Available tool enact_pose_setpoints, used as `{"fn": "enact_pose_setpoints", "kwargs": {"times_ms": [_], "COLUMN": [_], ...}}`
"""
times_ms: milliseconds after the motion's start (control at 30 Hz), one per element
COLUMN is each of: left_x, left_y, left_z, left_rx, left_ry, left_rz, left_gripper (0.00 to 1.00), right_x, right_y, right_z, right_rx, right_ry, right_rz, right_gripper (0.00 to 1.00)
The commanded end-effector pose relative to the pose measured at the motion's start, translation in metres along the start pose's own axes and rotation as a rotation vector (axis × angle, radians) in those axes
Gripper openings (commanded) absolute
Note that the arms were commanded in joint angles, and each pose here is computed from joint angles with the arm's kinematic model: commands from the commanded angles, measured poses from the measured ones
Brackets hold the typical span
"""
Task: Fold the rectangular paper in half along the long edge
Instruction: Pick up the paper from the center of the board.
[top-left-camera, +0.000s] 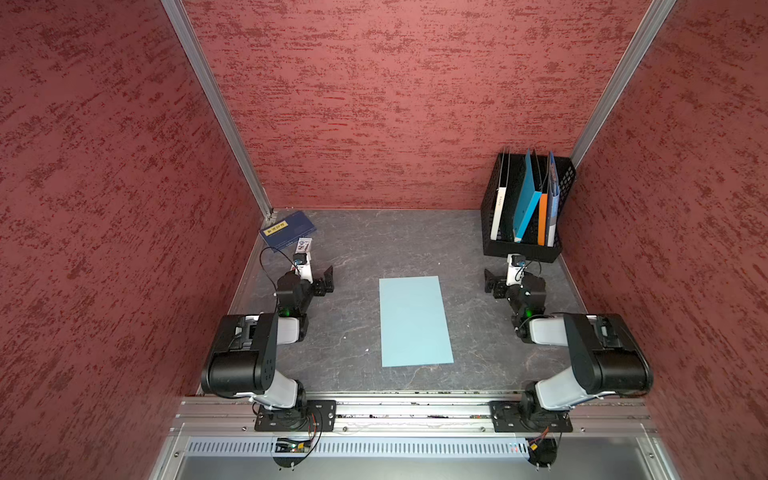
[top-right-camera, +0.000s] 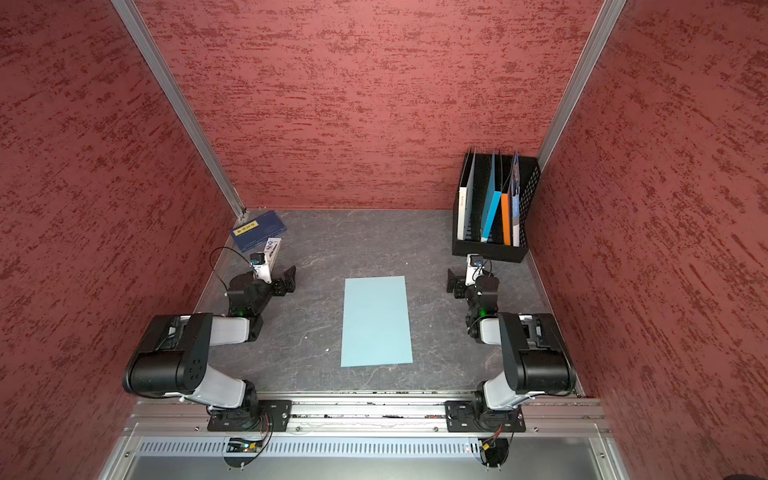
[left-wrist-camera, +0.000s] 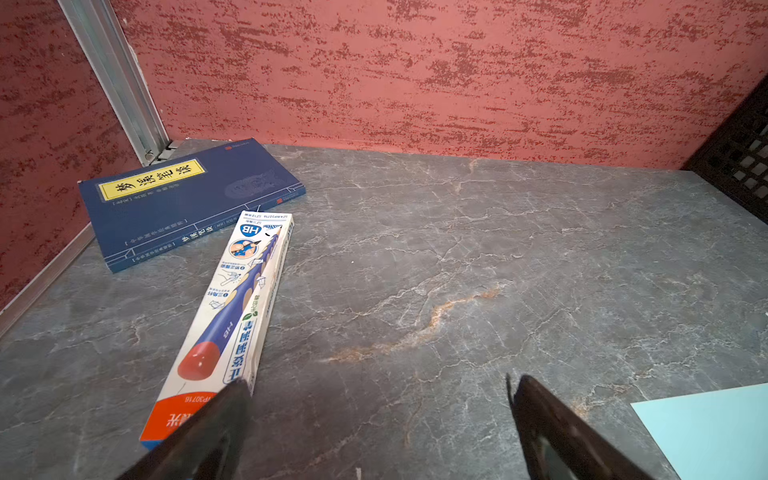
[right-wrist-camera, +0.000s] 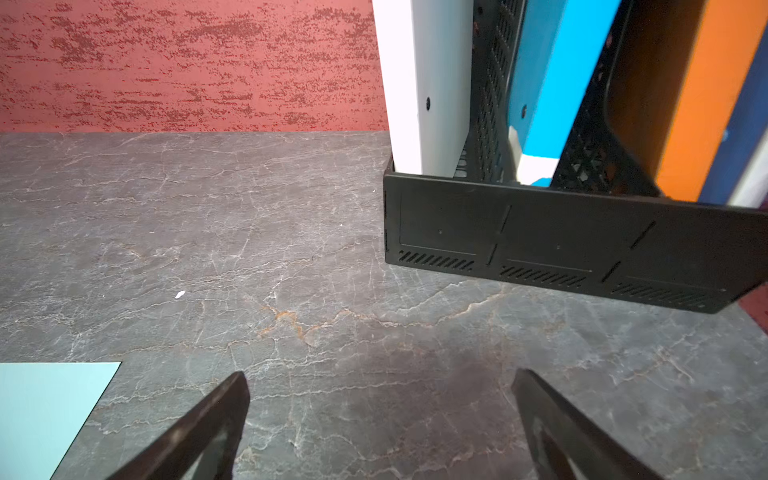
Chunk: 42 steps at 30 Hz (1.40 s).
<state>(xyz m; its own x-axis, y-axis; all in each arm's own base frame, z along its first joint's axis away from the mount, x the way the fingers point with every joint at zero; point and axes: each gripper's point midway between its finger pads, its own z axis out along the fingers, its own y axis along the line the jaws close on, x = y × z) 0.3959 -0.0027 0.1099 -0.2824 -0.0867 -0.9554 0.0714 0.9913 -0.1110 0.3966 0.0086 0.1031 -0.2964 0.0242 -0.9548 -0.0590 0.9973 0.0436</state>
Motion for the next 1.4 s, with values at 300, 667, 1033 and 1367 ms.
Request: {"fn": "enact_pose_setpoints", "kwargs": {"times_ms": [300,667,1033,1367], "left_x": [-0.008,-0.009,-0.109,-0.107], "left_y": [0.0,0.0,-0.071,-0.073], "left_z": [0.003,0.003,-0.057,-0.135], "left_rx": [0.008,0.009,0.014,-0.308], "left_ry": [-0.023,-0.024,-0.065,0.14], "left_rz": [0.0,-0.002,-0.086,-0.232], "left_gripper": [1.0,1.0,1.0,1.0], "right_x": [-0.016,-0.016,-0.107,-0.107], "right_y": [0.004,0.004,0.001,-0.014], "right_z": [0.004,0.004,-0.078,-0.153], "right_rx": [-0.013,-0.013,0.069,0.272], "right_ry": [-0.047,-0.047,-0.024,0.186], "right_rz": [0.006,0.006,0.326,0.618], "right_gripper": [0.99,0.99,0.99,0.99]}}
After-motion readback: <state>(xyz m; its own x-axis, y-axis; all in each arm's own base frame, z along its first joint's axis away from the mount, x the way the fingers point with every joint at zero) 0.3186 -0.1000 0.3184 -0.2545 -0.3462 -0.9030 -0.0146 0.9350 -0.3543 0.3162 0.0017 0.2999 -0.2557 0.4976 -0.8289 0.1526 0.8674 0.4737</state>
